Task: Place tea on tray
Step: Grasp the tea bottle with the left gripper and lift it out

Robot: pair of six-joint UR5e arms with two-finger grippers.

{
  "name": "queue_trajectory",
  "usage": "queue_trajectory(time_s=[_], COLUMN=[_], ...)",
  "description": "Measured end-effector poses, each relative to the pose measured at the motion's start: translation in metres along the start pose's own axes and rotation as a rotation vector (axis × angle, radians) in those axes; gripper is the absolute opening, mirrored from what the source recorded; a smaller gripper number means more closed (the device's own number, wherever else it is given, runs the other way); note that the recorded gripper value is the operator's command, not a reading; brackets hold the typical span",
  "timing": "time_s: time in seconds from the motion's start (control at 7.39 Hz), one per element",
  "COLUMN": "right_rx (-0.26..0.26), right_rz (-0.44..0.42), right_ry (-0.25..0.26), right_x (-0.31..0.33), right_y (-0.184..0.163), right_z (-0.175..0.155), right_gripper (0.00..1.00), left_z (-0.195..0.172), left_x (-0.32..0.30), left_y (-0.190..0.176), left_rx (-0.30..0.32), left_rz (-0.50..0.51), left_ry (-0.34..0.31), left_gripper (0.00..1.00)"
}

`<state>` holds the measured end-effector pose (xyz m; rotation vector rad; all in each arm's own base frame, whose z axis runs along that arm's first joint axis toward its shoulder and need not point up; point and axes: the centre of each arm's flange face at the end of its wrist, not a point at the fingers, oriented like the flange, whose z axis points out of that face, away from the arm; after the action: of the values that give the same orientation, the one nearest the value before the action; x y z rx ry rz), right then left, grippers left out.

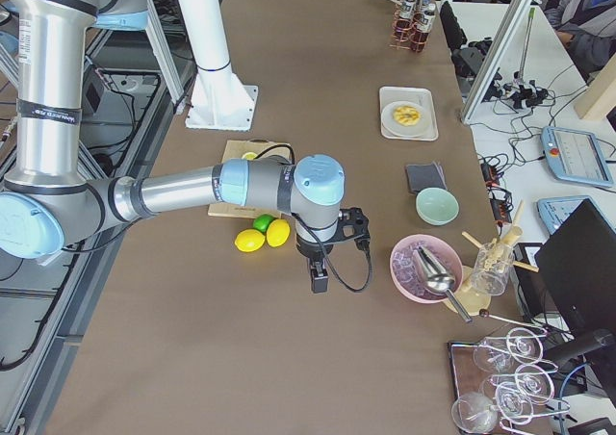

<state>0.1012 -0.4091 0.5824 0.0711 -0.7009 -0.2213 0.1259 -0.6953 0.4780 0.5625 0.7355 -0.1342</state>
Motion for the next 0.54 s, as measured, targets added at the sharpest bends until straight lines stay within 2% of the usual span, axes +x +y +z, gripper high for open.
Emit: queue_trajectory(time_s=[0.54], right_rx=[0.002], right_rz=[0.001], right_ry=[-0.001], right_x=[0.0], right_y=[-0.001], right_z=[0.0], right_gripper=[1.0], left_z=[-0.044], left_x=[-0.003], left_y=[-0.052], left_rx=[0.018], left_rz=[-0.059], left_ry=[0.02], left_gripper=[0.0])
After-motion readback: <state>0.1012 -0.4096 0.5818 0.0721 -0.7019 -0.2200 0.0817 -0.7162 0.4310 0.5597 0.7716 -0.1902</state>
